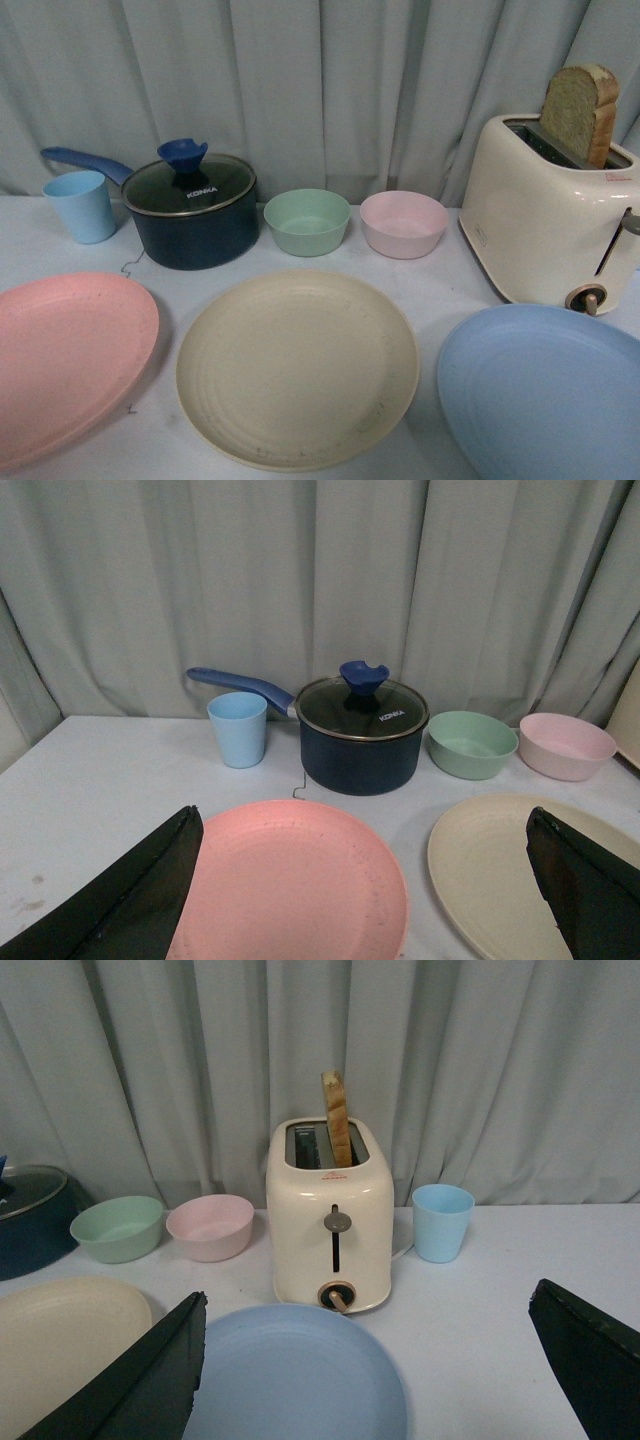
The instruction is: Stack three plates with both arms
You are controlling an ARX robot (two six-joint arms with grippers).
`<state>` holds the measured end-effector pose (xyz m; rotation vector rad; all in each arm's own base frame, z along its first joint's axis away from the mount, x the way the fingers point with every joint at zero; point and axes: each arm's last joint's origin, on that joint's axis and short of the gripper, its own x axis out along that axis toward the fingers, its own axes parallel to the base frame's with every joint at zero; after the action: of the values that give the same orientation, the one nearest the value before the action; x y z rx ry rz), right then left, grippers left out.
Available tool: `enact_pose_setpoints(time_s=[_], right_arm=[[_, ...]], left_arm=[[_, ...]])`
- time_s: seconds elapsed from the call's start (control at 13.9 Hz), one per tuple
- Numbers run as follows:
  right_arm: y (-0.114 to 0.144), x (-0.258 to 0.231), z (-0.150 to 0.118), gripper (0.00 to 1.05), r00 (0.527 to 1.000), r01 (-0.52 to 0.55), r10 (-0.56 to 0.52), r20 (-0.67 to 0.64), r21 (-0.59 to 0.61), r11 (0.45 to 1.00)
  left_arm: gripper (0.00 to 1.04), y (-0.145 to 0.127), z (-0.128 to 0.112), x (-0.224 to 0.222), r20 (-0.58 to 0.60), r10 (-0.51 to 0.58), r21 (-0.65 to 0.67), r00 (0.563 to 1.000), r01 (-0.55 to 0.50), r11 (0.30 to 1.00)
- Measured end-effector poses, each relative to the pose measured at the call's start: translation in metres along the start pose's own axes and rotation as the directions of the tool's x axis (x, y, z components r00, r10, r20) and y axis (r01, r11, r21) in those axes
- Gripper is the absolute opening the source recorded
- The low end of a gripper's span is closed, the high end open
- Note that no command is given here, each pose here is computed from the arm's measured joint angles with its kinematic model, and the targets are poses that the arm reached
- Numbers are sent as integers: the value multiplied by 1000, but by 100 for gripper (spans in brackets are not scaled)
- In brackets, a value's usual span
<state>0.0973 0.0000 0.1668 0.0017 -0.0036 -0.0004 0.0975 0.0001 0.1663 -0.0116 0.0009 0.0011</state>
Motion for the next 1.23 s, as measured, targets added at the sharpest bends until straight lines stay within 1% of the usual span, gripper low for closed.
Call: enact_pose_setpoints(time_s=[1.23], right_arm=[[0,0,0,98,1000,0,0,0,0,1000]], left_arm=[[98,0,0,0,0,0,0,1000,0,1000]])
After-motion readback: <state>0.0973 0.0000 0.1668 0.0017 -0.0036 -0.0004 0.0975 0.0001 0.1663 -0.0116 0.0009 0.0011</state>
